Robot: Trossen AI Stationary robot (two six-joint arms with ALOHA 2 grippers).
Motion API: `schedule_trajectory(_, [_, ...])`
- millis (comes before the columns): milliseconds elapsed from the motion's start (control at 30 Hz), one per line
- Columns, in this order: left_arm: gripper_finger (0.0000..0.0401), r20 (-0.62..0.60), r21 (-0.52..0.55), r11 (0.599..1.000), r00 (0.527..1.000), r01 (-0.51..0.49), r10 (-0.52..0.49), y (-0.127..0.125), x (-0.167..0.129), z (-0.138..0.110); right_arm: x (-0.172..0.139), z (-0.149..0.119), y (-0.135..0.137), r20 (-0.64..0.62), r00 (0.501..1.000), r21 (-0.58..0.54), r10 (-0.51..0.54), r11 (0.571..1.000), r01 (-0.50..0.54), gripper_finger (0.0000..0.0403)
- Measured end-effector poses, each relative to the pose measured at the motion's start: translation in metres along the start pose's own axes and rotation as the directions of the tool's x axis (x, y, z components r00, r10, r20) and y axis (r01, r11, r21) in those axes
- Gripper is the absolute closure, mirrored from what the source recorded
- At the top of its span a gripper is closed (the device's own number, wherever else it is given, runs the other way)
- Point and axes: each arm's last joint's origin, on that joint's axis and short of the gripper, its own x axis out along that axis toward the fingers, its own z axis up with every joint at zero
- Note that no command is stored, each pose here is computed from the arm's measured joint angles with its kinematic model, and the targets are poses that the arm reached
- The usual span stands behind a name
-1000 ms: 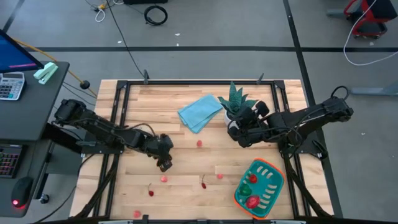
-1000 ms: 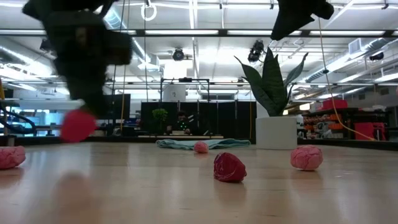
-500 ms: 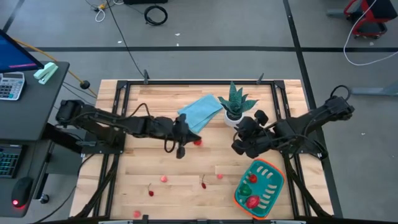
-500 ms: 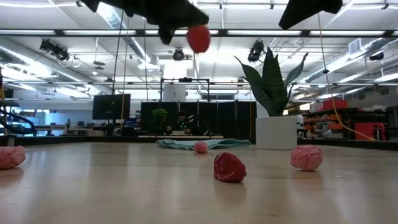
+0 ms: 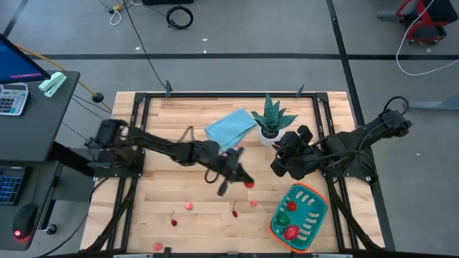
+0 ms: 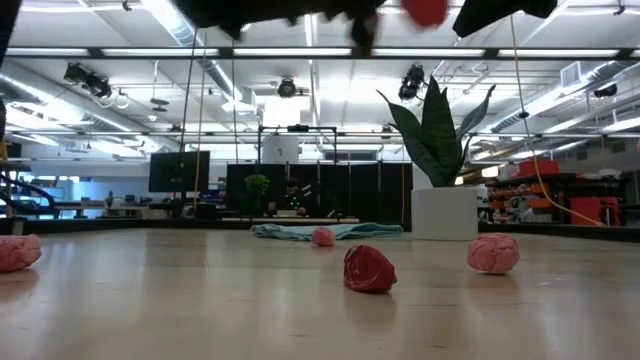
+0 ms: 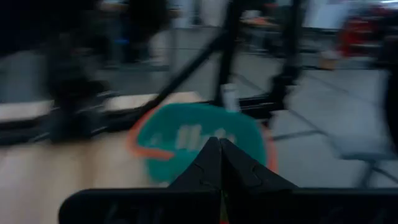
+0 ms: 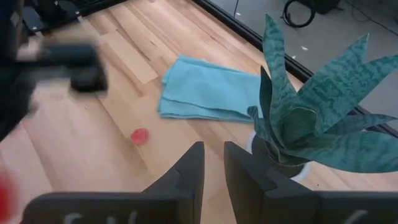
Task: Pick and placing Produce into tupperware
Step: Put the strawberry into the basket
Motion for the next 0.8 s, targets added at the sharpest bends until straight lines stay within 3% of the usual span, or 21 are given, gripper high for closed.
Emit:
schedule_trajectory(167, [0.0399,-0.033,-0.006,0.989,0.989,0.146,-0.146,0.007,0.056,0.003,0.000,0.000,0.000,-0.001,1.000,-0.007,-0.002,1.000,0.002,0.0332])
schedule_trajectory(467, [0.0398,-0.127,0.120,0.972,0.974,0.200,-0.185,0.006,0.137,-0.015,0.000,-0.001,-0.001,-0.003,1.000,-0.110,-0.007,0.994,0.007,0.0332])
schedule_trajectory(633, [0.0396,-0.176,0.109,0.967,0.962,0.231,-0.209,0.000,0.163,-0.028,0.000,-0.001,-0.001,-0.004,1.000,-0.120,-0.007,0.993,0.007,0.0332])
schedule_trajectory(800, [0.0397,-0.228,0.085,0.971,0.953,0.225,-0.201,0.005,0.171,-0.049,0.000,-0.001,-0.001,-0.003,1.000,-0.124,-0.008,0.992,0.008,0.0332])
